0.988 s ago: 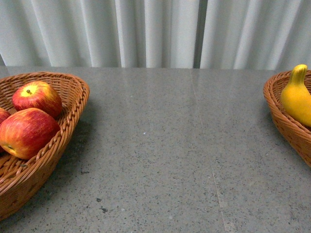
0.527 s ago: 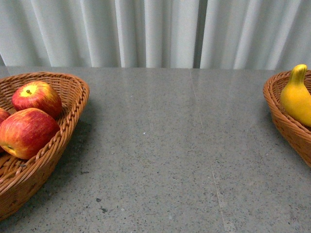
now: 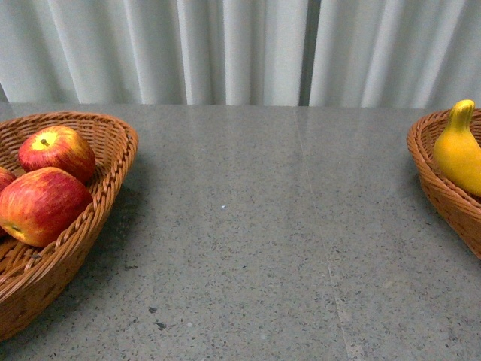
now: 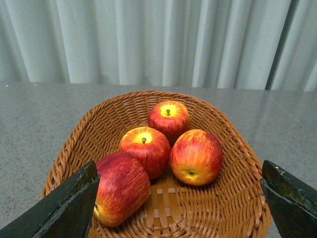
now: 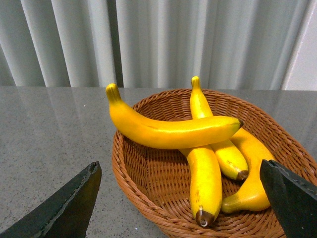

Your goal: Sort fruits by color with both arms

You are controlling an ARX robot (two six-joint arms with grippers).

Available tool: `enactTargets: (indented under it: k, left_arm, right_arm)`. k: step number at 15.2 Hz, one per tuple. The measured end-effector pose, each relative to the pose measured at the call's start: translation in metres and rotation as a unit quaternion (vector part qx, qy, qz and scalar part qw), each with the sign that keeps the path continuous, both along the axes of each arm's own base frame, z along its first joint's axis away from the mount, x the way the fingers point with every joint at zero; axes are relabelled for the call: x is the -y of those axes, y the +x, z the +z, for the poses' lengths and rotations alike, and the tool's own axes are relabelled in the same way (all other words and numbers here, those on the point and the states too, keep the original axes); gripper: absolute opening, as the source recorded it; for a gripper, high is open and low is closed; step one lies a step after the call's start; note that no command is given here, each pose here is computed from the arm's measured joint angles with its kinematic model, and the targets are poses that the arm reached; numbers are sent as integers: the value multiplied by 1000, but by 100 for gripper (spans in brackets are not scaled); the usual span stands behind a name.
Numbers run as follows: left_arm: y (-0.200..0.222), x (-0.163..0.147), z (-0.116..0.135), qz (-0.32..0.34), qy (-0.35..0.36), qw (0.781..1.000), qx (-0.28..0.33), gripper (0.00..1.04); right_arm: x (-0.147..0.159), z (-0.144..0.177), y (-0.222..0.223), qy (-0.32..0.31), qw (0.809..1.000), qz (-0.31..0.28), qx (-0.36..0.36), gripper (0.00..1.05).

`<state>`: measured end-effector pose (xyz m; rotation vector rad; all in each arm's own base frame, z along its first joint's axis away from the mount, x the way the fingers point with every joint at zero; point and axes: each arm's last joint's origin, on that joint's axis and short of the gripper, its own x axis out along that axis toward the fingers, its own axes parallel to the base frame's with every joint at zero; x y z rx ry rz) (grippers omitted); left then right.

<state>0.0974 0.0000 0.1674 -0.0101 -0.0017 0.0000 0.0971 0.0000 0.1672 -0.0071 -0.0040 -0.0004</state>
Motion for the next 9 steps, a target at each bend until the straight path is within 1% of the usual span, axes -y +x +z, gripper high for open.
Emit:
enactTargets:
  k: [9]
  left_arm:
    - [0, 0, 0, 0, 0, 1000, 0, 98]
  right_arm:
    - [0, 0, 0, 0, 1000, 0, 0, 98]
